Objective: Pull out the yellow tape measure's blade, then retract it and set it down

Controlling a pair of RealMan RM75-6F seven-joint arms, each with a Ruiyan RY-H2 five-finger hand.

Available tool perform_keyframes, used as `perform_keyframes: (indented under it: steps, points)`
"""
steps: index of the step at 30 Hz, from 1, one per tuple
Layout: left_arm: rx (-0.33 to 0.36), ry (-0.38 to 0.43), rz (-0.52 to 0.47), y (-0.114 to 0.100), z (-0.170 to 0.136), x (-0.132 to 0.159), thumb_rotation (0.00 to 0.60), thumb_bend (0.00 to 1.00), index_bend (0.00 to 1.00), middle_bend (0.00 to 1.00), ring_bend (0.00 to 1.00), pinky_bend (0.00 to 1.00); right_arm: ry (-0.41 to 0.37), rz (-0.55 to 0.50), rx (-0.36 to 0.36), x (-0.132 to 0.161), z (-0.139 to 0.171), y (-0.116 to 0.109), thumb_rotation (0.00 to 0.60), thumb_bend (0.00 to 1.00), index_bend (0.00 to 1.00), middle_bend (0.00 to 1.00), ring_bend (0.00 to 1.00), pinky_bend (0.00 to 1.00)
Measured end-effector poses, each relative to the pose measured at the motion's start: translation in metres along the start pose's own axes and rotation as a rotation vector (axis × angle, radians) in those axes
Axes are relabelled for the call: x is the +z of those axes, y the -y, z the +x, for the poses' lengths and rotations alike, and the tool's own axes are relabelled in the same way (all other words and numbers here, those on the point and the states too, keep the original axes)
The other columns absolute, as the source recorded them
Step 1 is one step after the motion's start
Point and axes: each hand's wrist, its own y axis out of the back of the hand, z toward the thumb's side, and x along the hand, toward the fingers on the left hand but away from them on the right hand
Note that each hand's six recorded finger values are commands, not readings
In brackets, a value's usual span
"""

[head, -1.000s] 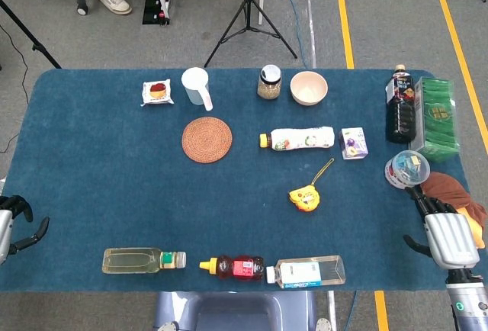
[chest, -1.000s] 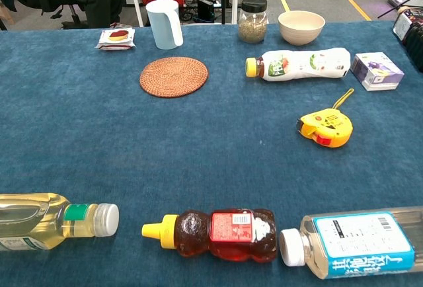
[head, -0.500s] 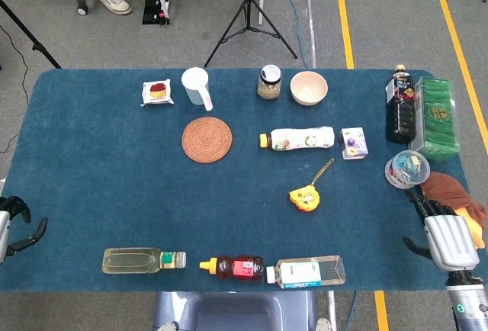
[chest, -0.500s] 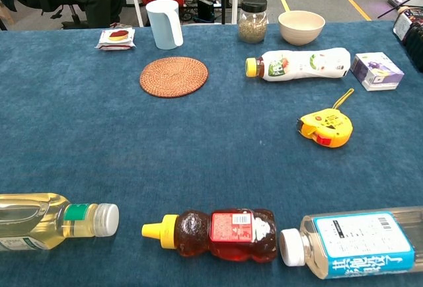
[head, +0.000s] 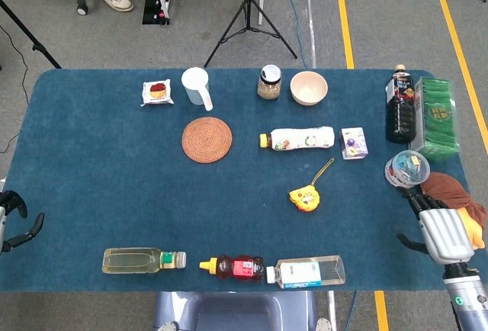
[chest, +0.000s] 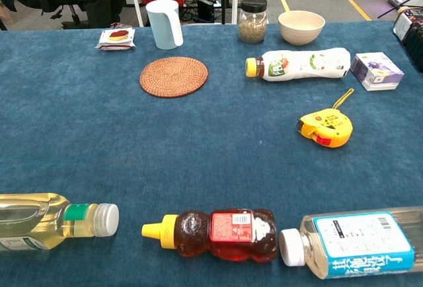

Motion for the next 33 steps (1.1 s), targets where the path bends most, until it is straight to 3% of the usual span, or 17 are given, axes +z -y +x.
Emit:
perform_keyframes:
  steps: [8,18,27,33]
  points:
    - [0.011,0.011,0.004,-0.009,0.016,0.007,0.302,0.32,0.6,0.46,0.38,0.36,-0.123,-0.002,0.084,0.023,-0.038,-0.002,0.6,0.24,0.23,0.32,0.32,0.39]
    - [-0.004,0.031,0.02,-0.011,0.031,0.017,0.304,0.32,0.6,0.46,0.38,0.36,-0.261,0.021,0.205,0.063,-0.09,-0.004,0.6,0.24,0.24,0.32,0.32,0.39]
    - [-0.004,0.031,0.035,-0.016,0.044,0.021,0.307,0.32,0.6,0.46,0.38,0.36,-0.332,0.034,0.334,0.095,-0.126,0.025,0.6,0.24,0.24,0.32,0.32,0.39]
    - [0.002,0.027,0.036,-0.019,0.05,0.022,0.305,0.32,0.6,0.46,0.38,0.36,-0.349,0.045,0.37,0.105,-0.137,0.038,0.6,0.24,0.24,0.32,0.31,0.37]
